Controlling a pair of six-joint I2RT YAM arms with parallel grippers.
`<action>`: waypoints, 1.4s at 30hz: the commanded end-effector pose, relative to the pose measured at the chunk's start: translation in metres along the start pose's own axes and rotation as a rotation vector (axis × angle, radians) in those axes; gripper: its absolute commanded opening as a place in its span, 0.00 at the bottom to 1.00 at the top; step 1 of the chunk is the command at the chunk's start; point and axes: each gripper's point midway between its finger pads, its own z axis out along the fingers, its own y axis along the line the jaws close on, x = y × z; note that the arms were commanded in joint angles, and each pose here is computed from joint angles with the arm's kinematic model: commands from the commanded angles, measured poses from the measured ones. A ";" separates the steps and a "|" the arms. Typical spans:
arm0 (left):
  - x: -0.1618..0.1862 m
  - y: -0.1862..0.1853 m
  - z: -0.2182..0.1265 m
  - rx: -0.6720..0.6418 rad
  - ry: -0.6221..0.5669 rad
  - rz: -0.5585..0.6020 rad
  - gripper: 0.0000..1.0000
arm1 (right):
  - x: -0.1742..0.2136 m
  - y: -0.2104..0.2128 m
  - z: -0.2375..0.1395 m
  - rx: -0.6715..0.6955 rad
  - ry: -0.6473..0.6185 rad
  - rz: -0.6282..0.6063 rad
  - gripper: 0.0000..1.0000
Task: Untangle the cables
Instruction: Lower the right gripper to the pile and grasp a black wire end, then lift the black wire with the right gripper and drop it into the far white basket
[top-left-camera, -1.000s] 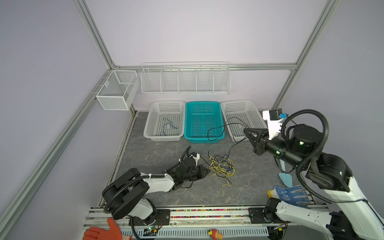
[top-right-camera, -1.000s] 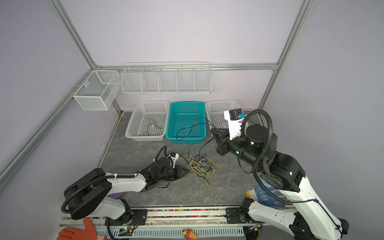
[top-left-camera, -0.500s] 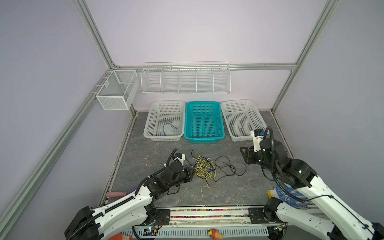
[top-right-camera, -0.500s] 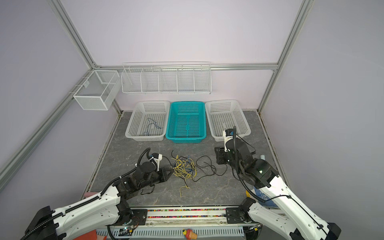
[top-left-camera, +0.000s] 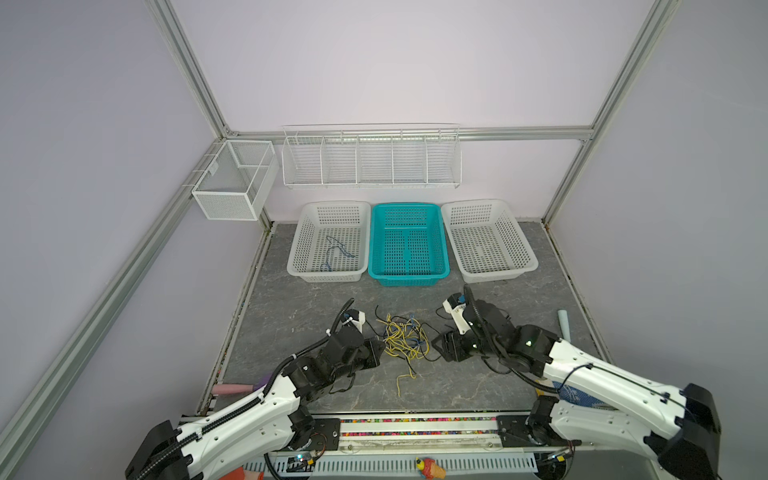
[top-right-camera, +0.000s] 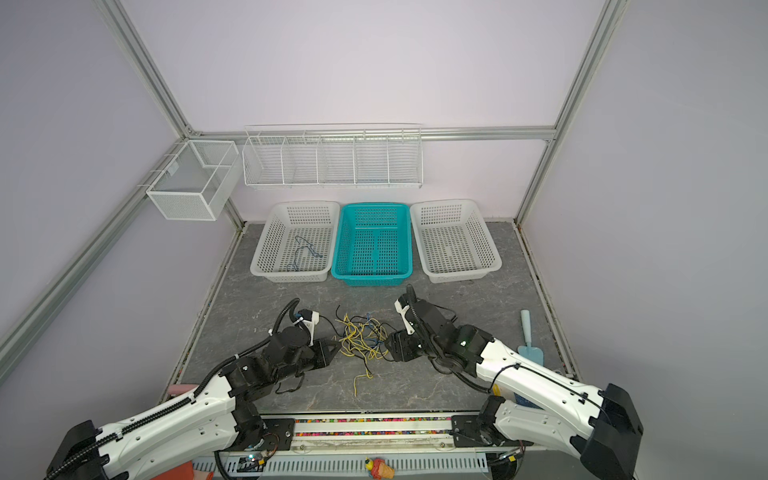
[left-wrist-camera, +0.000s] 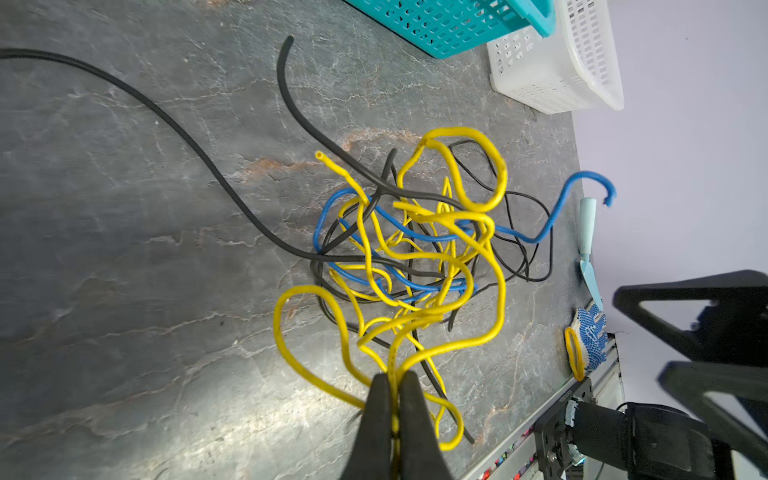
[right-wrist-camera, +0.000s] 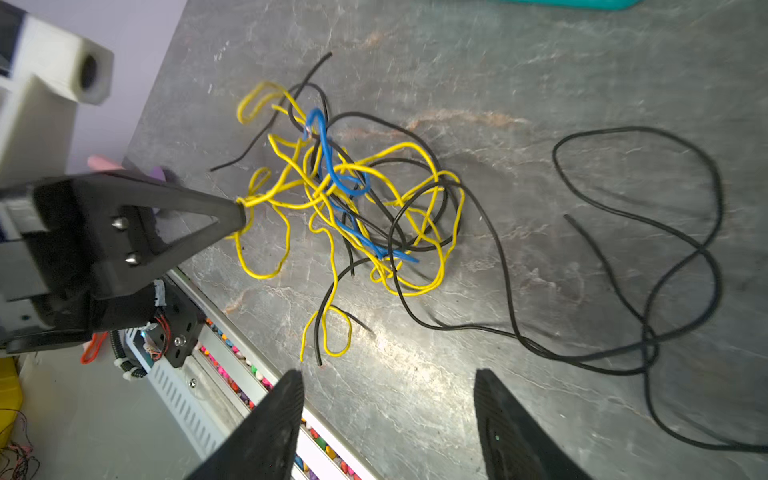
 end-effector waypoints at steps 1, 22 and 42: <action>-0.012 -0.006 -0.007 0.002 -0.042 0.014 0.00 | -0.008 0.017 0.022 -0.079 -0.063 0.024 0.65; -0.019 -0.001 -0.029 -0.009 -0.097 0.006 0.00 | 0.018 -0.018 0.089 0.204 -0.063 -0.051 0.37; -0.066 -0.012 -0.127 -0.065 -0.289 0.058 0.00 | 0.018 -0.088 0.081 0.334 -0.073 0.155 0.06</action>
